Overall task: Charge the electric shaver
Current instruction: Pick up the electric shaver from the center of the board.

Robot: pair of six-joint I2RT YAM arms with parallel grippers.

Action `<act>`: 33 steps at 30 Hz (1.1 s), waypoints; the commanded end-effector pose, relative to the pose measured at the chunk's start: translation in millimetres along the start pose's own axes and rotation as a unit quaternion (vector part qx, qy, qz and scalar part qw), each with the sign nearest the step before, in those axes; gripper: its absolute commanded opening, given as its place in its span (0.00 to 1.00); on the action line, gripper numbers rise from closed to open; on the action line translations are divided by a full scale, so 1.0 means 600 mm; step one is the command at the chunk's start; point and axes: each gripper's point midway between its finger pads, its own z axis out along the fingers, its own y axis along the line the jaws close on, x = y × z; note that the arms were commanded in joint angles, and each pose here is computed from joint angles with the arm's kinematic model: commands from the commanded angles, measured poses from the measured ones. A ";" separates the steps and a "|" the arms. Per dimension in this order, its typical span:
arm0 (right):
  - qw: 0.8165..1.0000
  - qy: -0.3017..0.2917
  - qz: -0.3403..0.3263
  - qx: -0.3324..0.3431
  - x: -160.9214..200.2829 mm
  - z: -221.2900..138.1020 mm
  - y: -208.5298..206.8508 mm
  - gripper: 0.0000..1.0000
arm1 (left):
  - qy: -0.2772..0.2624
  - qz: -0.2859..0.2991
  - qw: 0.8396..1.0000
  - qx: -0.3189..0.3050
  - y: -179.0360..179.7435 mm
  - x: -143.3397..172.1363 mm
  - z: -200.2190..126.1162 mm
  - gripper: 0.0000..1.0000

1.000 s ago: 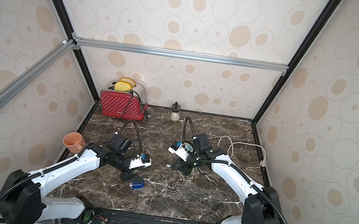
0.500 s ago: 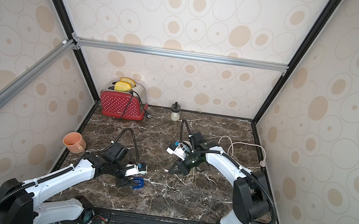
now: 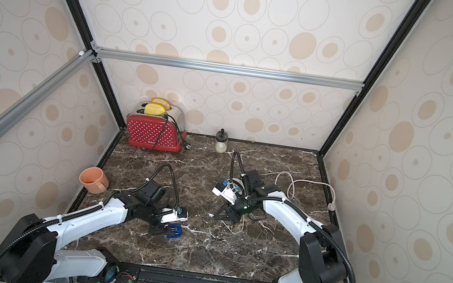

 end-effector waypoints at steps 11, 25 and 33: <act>0.968 -0.057 -0.177 0.166 -0.019 -0.044 -0.028 0.00 | 0.017 0.004 1.000 0.017 -0.009 0.006 0.001 0.65; 0.954 -0.034 -0.237 0.183 0.002 -0.024 -0.021 0.00 | -0.002 0.024 0.998 -0.050 -0.007 -0.004 -0.001 0.67; 0.935 -0.032 -0.292 0.200 0.008 -0.022 -0.016 0.00 | 0.026 0.017 0.999 -0.034 -0.017 0.018 0.011 0.67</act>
